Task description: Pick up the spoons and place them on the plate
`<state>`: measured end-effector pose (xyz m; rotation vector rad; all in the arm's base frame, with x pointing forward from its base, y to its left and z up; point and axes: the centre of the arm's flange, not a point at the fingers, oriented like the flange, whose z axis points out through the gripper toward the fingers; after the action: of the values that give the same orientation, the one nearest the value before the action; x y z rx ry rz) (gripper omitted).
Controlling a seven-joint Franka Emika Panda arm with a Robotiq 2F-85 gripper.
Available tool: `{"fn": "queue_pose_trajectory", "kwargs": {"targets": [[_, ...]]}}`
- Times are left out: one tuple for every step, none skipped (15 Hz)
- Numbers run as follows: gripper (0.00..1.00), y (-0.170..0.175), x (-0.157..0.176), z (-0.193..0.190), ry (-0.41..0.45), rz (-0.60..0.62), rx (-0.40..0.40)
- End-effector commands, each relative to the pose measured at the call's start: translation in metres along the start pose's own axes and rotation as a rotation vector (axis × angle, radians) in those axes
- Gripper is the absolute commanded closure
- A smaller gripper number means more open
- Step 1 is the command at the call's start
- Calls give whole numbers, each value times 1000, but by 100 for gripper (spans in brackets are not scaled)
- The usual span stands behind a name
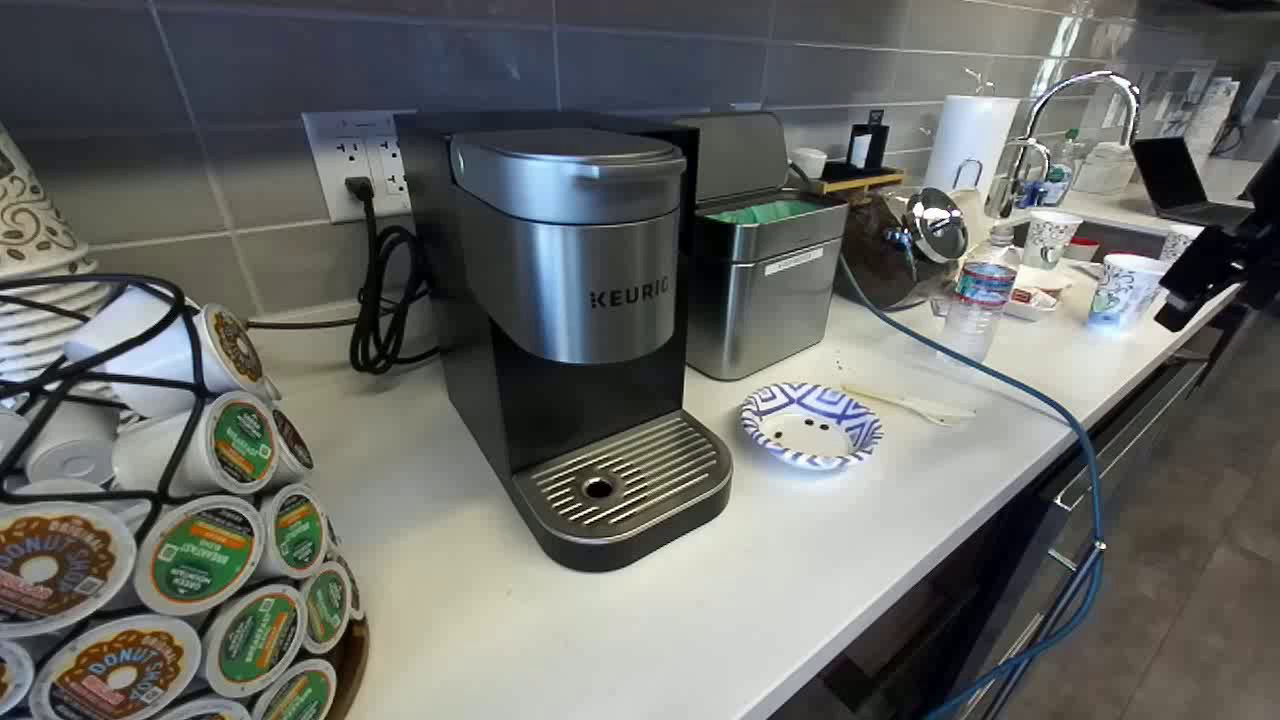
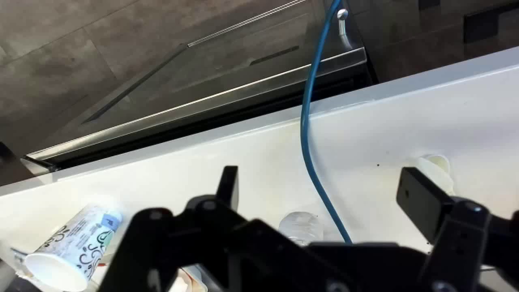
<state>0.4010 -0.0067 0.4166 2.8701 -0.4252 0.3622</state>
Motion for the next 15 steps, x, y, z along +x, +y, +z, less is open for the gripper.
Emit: {"fn": "queue_pose_trajectory", "kwargs": {"targets": [[0,0,0,0,0,0,0],[0,0,0,0,0,0,0],[0,0,0,0,0,0,0],[0,0,0,0,0,0,0],[0,0,0,0,0,0,0],[0,0,0,0,0,0,0],[0,0,0,0,0,0,0],[0,-11,14,1,62,-64,-18],[0,-21,26,1,82,-112,-27],[0,-30,37,0,115,-152,-16],[0,-42,48,0,149,-201,-17],[0,-56,63,2,158,-271,5],[0,-66,72,3,177,-315,20],[0,-75,83,8,179,-361,32],[0,-83,92,12,184,-410,57]]}}
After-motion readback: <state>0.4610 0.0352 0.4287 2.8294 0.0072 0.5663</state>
